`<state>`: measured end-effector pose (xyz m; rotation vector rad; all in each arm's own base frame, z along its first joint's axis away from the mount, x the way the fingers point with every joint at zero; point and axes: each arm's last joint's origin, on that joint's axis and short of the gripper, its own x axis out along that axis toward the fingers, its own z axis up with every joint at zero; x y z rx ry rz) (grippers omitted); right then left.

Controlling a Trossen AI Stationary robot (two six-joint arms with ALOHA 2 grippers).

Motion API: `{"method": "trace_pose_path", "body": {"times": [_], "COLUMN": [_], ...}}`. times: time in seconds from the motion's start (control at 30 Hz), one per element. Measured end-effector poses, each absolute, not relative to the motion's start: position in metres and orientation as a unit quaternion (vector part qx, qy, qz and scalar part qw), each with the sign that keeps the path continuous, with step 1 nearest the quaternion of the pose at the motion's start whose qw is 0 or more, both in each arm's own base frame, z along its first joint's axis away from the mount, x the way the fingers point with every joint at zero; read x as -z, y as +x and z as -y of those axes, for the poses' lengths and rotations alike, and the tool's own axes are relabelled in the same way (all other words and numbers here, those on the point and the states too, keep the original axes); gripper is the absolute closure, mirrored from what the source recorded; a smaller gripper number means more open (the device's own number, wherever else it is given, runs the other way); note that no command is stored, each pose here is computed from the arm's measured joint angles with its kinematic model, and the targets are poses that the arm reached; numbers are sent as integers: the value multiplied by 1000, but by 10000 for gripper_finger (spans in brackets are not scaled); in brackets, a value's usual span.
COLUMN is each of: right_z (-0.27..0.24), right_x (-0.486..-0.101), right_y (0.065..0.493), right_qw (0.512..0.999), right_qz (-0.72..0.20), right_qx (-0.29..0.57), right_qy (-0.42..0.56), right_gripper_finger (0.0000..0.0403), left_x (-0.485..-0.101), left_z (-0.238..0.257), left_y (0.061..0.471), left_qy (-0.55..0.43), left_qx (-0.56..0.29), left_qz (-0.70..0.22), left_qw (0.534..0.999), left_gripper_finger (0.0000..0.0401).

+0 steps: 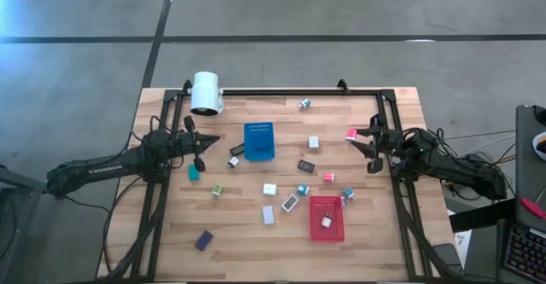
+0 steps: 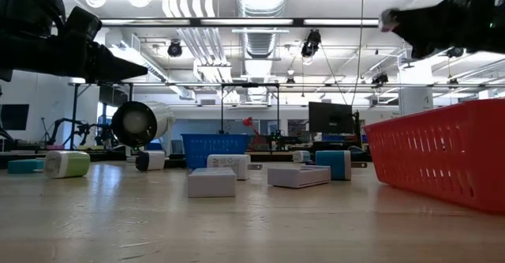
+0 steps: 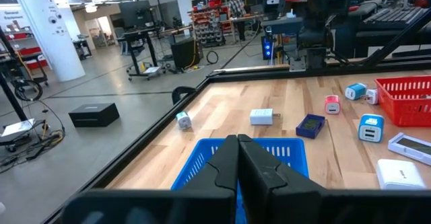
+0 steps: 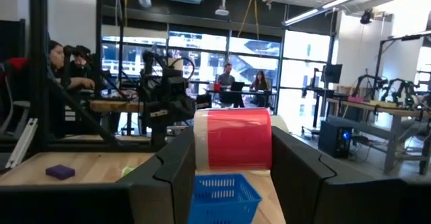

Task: Pick & Place Office items
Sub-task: Put the left pink charger adapter into the red bin

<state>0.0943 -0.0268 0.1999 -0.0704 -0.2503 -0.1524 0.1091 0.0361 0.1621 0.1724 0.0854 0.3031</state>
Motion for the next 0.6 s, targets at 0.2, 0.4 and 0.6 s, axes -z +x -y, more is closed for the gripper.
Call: {"method": "trace_pose_path", "body": {"times": [0.2, 0.4, 0.6], "right_z": [21, 16, 2], "right_x": [-244, -281, -291], "right_y": [92, 110, 148], "right_qw": [997, 997, 977], "right_qz": [50, -67, -192], "right_qx": [42, -9, -75], "right_qy": [-39, -41, -54], "right_gripper_finger": [255, 255, 256], "left_x": [-162, -162, -162], "left_z": [-36, -37, -37], "left_y": [109, 109, 109], "left_qy": [86, 89, 89], "left_qx": [-154, -158, -158], "left_qz": [-43, -44, -44], "left_qw": [983, 983, 983], "left_gripper_finger": [390, 388, 387]}}
